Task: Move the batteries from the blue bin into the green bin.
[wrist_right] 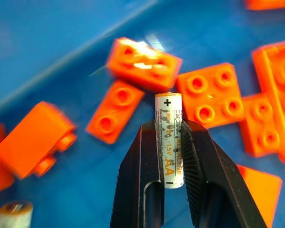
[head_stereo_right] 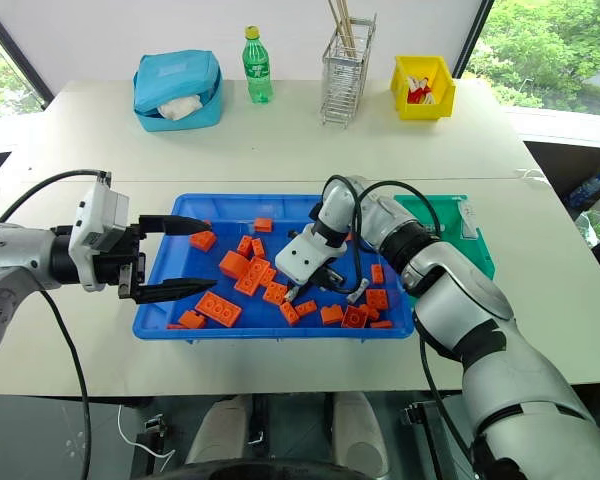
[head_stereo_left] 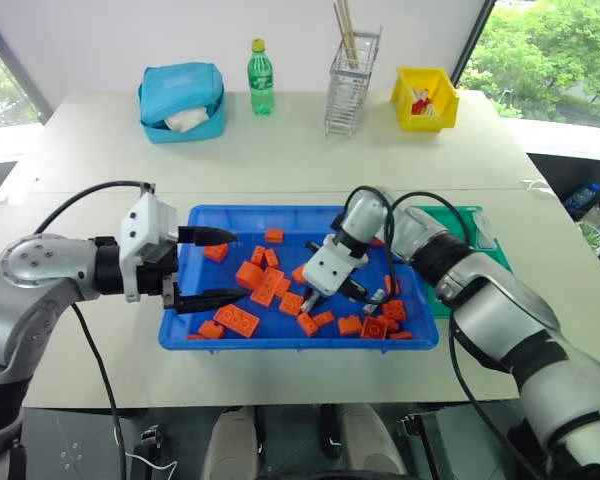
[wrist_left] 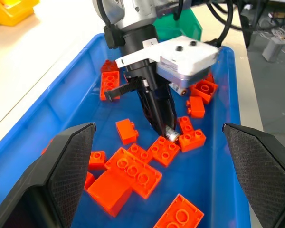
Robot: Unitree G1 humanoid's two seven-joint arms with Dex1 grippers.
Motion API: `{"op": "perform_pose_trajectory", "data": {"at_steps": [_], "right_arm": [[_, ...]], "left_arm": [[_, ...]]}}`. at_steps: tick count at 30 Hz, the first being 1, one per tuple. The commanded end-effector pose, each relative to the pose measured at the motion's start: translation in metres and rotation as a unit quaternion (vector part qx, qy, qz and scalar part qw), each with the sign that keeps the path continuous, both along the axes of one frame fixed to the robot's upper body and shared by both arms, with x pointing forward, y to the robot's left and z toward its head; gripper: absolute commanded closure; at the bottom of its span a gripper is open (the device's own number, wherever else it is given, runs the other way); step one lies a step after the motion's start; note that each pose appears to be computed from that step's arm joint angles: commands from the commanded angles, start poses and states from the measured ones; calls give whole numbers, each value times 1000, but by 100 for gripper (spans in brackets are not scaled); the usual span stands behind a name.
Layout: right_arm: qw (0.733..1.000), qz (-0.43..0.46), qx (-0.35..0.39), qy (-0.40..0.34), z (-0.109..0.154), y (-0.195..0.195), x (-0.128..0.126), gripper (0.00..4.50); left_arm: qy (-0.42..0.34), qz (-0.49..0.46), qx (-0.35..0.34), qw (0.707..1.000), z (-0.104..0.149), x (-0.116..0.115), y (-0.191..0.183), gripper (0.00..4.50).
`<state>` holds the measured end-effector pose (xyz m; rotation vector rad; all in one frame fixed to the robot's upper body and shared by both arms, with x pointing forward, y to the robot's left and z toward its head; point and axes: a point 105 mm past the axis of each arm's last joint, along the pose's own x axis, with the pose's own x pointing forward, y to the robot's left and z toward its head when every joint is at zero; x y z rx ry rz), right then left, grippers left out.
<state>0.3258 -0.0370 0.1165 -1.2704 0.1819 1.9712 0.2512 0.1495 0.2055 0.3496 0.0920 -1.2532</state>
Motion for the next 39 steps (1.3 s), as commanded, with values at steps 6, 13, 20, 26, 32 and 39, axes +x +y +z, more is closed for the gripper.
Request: {"op": "perform_pose_trajectory", "data": {"at_steps": [6,13,20,26,32,39], "right_arm": [[922,-308,232,24,111,-63,15,446],[800,-522,294,-6,140,-161,-17,446],[740,-621,258,-11,100,-193,-36,345],[743,-619,243,-67,106,-208,-28,74],[854,-467,223,-50,120,-158,-28,74],[944,-319,87,5,66,-114,-37,74]], "left_arm": [[13,-7,-17,1000,-8,7,-2,0],[21,-16,-34,999,-12,15,-8,0],[17,-37,-38,998,-9,23,-17,0],[14,-47,-36,998,-6,23,-19,0],[15,-61,-27,998,-7,18,-20,0],[19,-71,-23,997,-10,8,-24,0]]}}
